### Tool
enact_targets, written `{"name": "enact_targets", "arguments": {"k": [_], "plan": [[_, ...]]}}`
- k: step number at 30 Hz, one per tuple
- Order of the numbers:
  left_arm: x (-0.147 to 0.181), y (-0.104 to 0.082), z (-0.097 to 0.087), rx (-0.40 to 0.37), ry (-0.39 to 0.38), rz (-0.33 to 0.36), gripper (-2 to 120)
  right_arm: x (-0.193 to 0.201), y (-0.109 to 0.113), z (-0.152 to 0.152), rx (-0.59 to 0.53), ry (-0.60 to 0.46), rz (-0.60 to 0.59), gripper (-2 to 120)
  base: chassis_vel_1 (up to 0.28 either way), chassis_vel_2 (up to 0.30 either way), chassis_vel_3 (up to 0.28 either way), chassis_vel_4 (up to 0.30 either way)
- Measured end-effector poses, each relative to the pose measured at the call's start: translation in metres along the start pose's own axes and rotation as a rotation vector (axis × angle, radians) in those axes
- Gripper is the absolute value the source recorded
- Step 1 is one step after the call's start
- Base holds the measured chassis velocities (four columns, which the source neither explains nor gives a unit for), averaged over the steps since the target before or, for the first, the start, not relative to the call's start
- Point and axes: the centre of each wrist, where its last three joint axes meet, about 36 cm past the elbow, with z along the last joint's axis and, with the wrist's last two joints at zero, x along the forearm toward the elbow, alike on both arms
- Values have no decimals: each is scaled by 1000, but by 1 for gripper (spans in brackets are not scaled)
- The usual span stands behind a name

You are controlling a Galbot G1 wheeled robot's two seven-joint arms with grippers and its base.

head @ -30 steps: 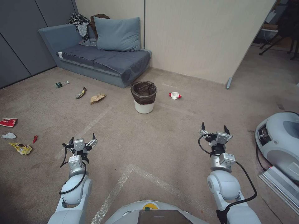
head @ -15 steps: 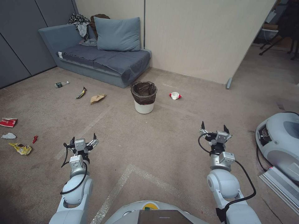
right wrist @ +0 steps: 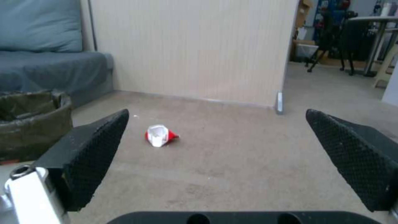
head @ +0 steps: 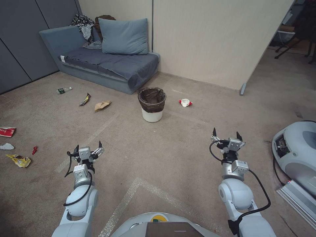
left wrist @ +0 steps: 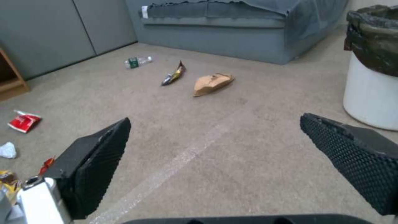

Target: Pick up the trash bin, then pick up the garbage from the floor and place it into the trash bin.

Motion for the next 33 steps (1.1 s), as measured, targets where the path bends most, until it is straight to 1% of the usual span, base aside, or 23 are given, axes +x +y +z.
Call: {"name": "enact_targets", "arguments": {"k": [6, 24, 33], "plan": [[1, 1, -2, 0, -5, 1, 100, 1, 0, -2, -2, -3, 1, 100, -35, 32, 42, -40], [6, 2, -7, 2, -16, 2, 100, 2, 0, -3, -1, -14, 3, 100, -81, 86, 80, -76], [6, 2, -9, 4, -20, 5, 100, 2, 0, -3, 0, -16, 3, 100, -179, 185, 191, -181]]}}
